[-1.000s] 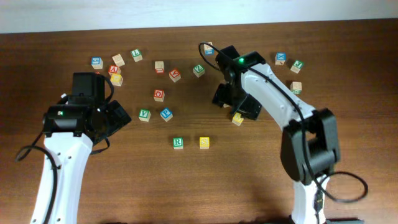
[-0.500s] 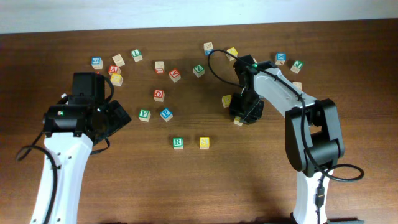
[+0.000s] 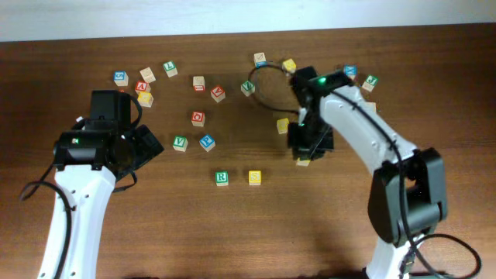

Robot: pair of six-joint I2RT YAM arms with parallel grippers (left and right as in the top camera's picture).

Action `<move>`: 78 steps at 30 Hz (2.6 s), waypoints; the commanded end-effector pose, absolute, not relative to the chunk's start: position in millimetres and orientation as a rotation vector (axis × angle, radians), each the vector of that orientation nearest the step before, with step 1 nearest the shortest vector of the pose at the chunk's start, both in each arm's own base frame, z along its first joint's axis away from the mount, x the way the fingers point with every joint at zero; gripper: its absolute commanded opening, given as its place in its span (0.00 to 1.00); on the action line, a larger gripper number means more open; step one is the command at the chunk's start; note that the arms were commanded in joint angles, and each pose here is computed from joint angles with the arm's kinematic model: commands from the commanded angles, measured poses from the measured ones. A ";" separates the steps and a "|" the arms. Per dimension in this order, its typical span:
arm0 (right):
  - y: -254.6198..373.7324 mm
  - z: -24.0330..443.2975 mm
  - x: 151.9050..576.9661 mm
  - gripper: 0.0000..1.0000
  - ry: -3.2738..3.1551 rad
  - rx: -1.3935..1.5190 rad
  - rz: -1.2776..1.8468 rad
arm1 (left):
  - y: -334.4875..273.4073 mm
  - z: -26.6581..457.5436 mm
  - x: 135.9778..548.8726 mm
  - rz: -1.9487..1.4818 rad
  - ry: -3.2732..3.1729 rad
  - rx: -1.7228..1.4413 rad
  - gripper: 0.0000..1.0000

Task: Spell out RSS

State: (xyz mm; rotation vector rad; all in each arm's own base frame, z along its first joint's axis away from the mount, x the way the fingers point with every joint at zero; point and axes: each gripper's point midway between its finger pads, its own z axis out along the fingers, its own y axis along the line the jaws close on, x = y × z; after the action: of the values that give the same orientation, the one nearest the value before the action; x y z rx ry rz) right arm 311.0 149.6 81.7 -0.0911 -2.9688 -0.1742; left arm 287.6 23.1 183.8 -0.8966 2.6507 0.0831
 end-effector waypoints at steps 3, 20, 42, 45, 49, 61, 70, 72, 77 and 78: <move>207.0 55.8 278.5 0.28 -3.021 0.100 -0.086 | 24.6 185.8 288.1 0.089 2.648 -0.884 0.99; 191.2 104.0 252.0 0.64 -3.064 0.232 -0.043 | 24.6 185.8 288.1 0.089 2.648 -0.884 0.99; 225.8 9.9 250.3 0.68 -3.038 0.867 -0.175 | 24.6 185.8 288.1 0.089 2.648 -0.884 0.99; 221.7 -1.1 243.8 0.67 -3.027 0.874 -0.178 | 24.6 185.8 288.1 0.089 2.648 -0.884 0.99; 224.2 -1.4 246.5 0.40 -3.044 0.860 -0.192 | 24.6 185.8 288.1 0.089 2.648 -0.884 0.99; 196.7 61.1 280.9 0.27 -2.805 0.544 -1.190 | 24.6 185.8 288.1 0.089 2.648 -0.884 0.99; 134.5 16.2 278.6 0.31 -2.661 -0.012 -1.492 | 24.6 185.8 288.1 0.089 2.648 -0.884 0.99; 126.4 4.9 277.5 0.31 -2.670 -0.080 -1.410 | 24.6 185.8 288.1 0.089 2.648 -0.884 0.99; 69.7 -17.8 276.6 0.31 -2.763 -0.286 -0.960 | 24.6 185.8 288.1 0.089 2.648 -0.884 0.99; 59.9 -12.3 279.9 0.34 -2.770 -0.296 -0.891 | 24.6 185.8 288.1 0.089 2.648 -0.884 0.99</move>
State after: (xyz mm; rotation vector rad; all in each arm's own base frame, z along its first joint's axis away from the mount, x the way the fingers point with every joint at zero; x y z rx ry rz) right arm 281.5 105.8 14.6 -0.2723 -2.6502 -1.3042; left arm 287.7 23.1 183.8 -0.8965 2.6505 0.0824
